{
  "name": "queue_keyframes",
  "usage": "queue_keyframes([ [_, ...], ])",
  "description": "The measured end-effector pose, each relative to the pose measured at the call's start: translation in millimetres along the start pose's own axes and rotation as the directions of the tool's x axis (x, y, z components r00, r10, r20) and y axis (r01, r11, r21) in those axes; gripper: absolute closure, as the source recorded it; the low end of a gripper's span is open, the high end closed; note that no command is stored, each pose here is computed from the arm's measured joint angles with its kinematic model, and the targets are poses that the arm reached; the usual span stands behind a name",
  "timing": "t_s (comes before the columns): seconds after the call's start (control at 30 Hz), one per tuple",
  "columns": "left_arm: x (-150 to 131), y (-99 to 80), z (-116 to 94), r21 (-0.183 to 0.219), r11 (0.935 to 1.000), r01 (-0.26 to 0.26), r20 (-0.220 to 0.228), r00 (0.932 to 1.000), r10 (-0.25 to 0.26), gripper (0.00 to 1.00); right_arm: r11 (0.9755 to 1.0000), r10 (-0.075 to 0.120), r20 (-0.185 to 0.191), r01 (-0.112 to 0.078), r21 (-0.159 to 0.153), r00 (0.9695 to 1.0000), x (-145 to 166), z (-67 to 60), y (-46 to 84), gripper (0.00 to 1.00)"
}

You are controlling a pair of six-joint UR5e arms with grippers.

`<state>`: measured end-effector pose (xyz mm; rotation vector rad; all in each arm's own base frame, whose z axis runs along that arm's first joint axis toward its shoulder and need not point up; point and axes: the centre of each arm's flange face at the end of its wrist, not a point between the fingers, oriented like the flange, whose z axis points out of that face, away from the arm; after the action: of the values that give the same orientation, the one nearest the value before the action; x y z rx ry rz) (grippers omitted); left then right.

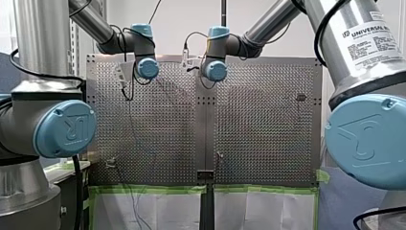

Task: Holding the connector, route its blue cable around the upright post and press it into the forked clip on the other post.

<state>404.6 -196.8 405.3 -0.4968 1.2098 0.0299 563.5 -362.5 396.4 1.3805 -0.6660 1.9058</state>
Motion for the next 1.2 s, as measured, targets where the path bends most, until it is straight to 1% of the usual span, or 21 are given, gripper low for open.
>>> queue_keyframes([
  [0.13, -34.6, -3.6, 10.0, -0.004, 0.9998, 0.020, 0.039, 0.9990, -0.020, 1.00, 0.9998, 0.002, -0.014, -0.002, 0.019, 0.9999, 13.6, 8.8, -2.3, 1.00],
  [0.23, -56.8, -5.7, 16.8, 0.005, 0.9995, 0.031, 0.061, 0.9976, -0.031, 1.00, 0.9994, 0.004, -0.022, -0.003, 0.033, 0.9998, 20.1, 13.0, -3.7, 1.00],
  [0.37, -70.3, -6.1, 31.8, 0.015, 0.9992, 0.036, 0.068, 0.9970, -0.037, 1.00, 0.9984, 0.008, -0.033, -0.006, 0.056, 0.9994, 23.3, 16.2, -4.1, 1.00],
  [0.53, -69.9, -4.2, 56.9, 0.020, 0.9985, 0.050, 0.062, 0.9968, -0.051, 1.00, 0.9954, 0.029, -0.046, -0.025, 0.093, 0.9985, 25.4, 20.0, -3.6, 1.00],
  [0.67, -67.1, -1.5, 80.8, 0.025, 0.9974, 0.068, 0.065, 0.9954, -0.070, 1.00, 0.9934, 0.036, -0.059, -0.030, 0.111, 0.9976, 29.8, 24.4, -2.3, 1.00],
  [0.87, -58.2, 9.2, 113.2, 0.033, 0.9950, 0.095, 0.069, 0.9929, -0.097, 1.00, 0.9932, 0.040, -0.077, -0.031, 0.112, 0.9963, 31.9, 32.5, 2.4, 1.00],
  [1.0, -46.4, 19.1, 131.5, 0.032, 0.9956, 0.088, 0.060, 0.9941, -0.090, 1.00, 0.9933, 0.042, -0.068, -0.034, 0.111, 0.9968, 23.0, 38.2, 4.6, 1.00],
  [1.2, -26.5, 38.1, 158.6, 0.033, 0.9970, 0.070, 0.055, 0.9959, -0.071, 1.00, 0.9938, 0.039, -0.046, -0.034, 0.106, 0.9982, 3.2, 47.5, 7.7, 1.00],
])
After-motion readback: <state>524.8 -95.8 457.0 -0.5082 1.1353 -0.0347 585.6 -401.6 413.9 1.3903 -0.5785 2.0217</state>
